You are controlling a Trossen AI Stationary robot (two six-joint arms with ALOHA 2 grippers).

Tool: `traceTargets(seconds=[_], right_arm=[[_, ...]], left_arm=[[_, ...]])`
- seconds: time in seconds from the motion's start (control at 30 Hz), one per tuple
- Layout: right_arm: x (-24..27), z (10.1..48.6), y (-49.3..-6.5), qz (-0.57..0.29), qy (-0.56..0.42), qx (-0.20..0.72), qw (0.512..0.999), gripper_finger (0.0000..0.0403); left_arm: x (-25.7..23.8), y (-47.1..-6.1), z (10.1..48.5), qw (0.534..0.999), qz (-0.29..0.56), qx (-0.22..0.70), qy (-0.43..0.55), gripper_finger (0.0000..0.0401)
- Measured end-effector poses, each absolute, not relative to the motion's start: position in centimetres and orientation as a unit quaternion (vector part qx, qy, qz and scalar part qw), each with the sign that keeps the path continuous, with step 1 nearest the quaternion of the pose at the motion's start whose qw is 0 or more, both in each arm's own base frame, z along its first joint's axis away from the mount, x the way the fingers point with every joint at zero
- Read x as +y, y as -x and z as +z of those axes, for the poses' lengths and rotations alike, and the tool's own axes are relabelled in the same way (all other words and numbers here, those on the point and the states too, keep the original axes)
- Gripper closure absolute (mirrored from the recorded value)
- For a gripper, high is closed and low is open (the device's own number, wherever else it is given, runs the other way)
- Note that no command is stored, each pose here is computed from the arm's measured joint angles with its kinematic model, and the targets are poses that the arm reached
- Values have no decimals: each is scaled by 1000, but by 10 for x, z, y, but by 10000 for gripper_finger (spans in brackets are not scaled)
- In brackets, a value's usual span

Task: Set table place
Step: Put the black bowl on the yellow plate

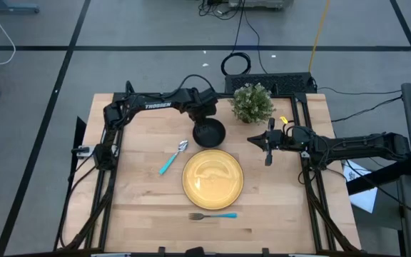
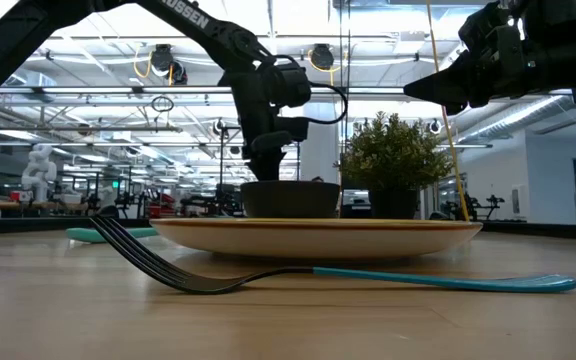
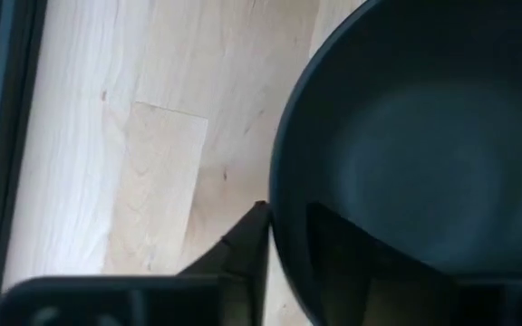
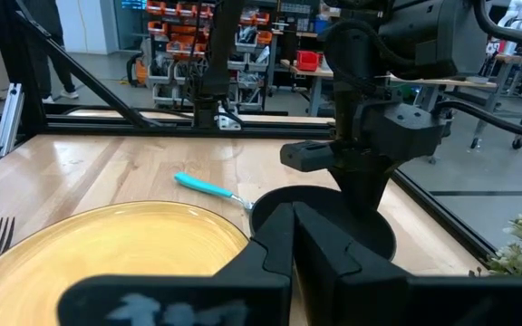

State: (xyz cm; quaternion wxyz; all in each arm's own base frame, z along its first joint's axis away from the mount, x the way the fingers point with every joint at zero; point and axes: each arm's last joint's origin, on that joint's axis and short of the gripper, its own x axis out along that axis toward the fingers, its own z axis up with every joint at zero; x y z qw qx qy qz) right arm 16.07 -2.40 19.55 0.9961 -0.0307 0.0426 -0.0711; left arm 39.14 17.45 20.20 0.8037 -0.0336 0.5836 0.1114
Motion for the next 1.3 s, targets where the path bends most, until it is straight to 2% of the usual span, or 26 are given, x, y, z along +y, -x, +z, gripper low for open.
traceTargets(seconds=[0.1, 0.17, 0.77, 1.3], right_arm=[[-24, 195, -161, -71, 31, 43, 996, 403], [-24, 195, -161, -71, 31, 43, 996, 403], [-24, 195, -161, -71, 32, 43, 996, 403], [-24, 195, -161, -71, 32, 43, 996, 403]], left_arm=[[175, -391, 203, 805, 106, 584, 24, 379], [175, -391, 204, 806, 102, 583, 21, 390], [174, -391, 203, 804, 101, 585, 22, 396], [195, -377, 206, 796, 124, 590, 50, 396]])
